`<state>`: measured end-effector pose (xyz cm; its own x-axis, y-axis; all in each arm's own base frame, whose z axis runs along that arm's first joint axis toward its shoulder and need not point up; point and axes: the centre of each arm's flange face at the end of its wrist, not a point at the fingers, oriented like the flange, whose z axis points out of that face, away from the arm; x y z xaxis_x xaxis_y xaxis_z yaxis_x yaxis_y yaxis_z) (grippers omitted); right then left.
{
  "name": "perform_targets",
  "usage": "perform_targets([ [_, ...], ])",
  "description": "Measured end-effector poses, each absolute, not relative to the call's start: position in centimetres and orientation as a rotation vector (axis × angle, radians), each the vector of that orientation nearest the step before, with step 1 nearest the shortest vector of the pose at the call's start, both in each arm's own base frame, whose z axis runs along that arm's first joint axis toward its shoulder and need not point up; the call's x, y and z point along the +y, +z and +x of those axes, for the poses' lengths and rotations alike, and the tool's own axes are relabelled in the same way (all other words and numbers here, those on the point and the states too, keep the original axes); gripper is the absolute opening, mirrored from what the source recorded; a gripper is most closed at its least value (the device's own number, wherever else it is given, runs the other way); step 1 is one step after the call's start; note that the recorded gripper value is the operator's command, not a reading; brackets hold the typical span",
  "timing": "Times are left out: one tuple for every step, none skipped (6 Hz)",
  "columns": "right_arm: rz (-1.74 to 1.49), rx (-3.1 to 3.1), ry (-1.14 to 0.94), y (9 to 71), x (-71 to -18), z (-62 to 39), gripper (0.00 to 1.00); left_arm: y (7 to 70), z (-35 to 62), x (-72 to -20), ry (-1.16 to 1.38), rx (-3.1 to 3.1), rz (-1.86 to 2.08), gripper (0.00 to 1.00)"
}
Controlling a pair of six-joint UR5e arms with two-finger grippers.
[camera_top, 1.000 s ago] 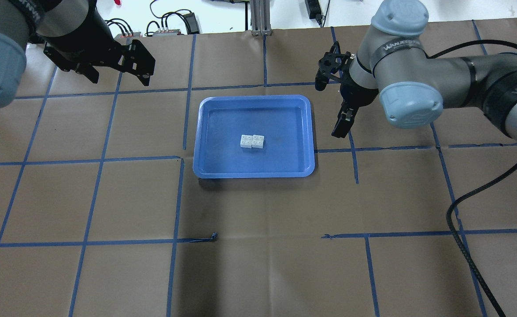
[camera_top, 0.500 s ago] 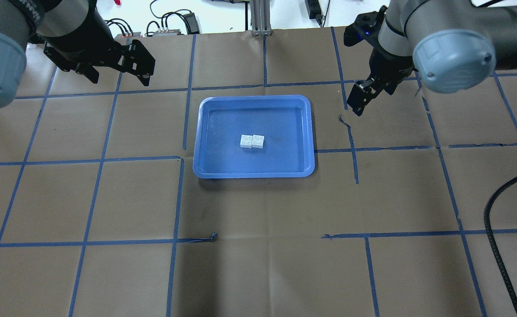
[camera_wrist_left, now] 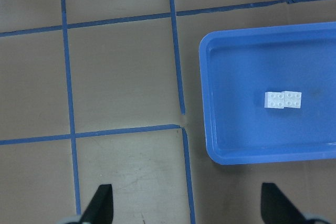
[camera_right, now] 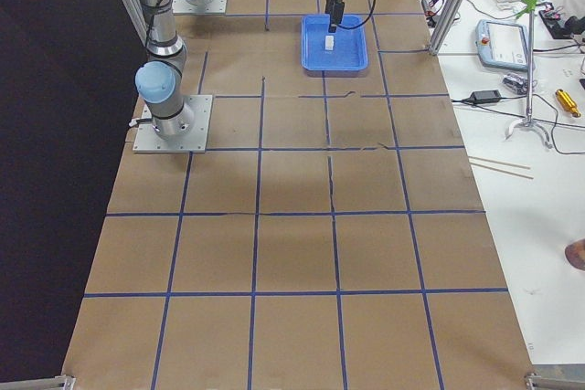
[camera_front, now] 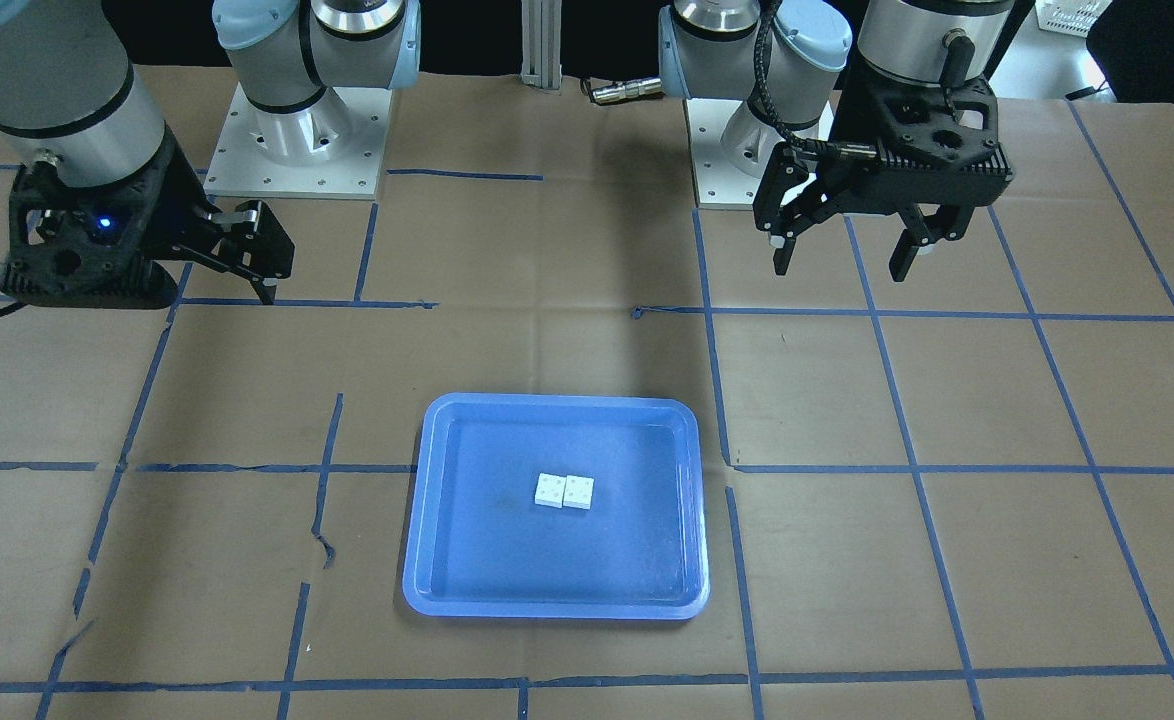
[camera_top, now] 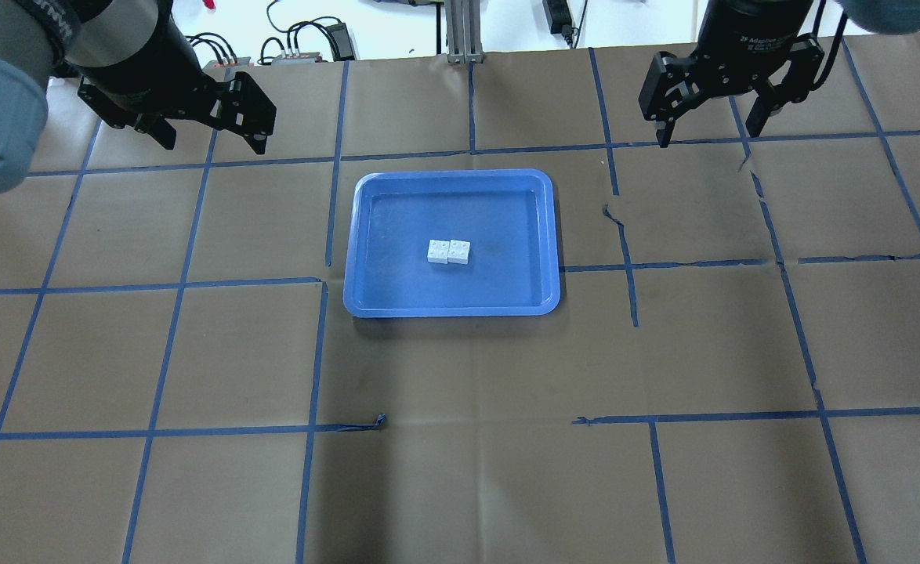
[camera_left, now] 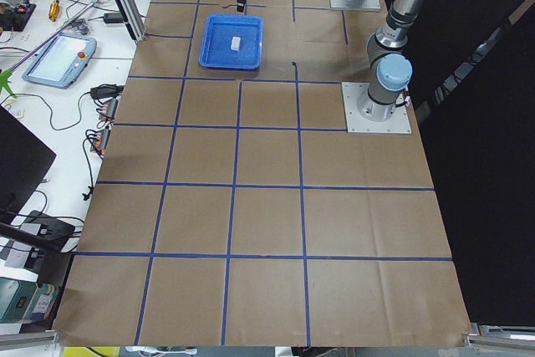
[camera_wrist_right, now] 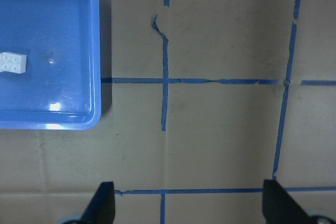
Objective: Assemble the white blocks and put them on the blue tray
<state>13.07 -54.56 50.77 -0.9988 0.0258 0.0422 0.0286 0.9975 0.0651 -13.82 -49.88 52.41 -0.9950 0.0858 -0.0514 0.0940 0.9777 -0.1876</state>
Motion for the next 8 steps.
perform_targets([
  [-0.150,-3.113,-0.083,52.0,-53.7,13.3,1.00,52.4,-13.8,-49.9,-0.294,3.081,0.140,0.99],
  [-0.196,-3.119,-0.073,52.5,-53.3,13.5,1.00,52.4,-13.8,-49.9,-0.294,3.081,0.140,0.99],
  [-0.209,-3.121,-0.072,52.7,-53.1,13.5,1.00,52.4,-13.8,-49.9,-0.295,3.081,0.140,0.99],
  [-0.211,-3.122,-0.077,52.7,-53.0,13.5,1.00,52.4,-13.8,-49.9,-0.296,3.081,0.140,0.99],
  [-0.210,-3.121,-0.089,52.5,-52.1,13.3,1.00,52.4,-13.8,-49.9,-0.296,3.081,0.138,0.99],
  [-0.208,-3.122,-0.094,52.1,-50.7,13.2,1.00,52.4,-13.7,-49.9,-0.295,3.081,0.138,0.99],
  [-0.205,-3.123,-0.082,51.8,-49.9,13.2,1.00,52.4,-13.7,-49.9,-0.296,3.081,0.137,0.99],
  [-0.200,-3.124,-0.072,51.8,-49.5,13.4,1.00,52.4,-13.7,-49.9,-0.296,3.081,0.137,0.99],
])
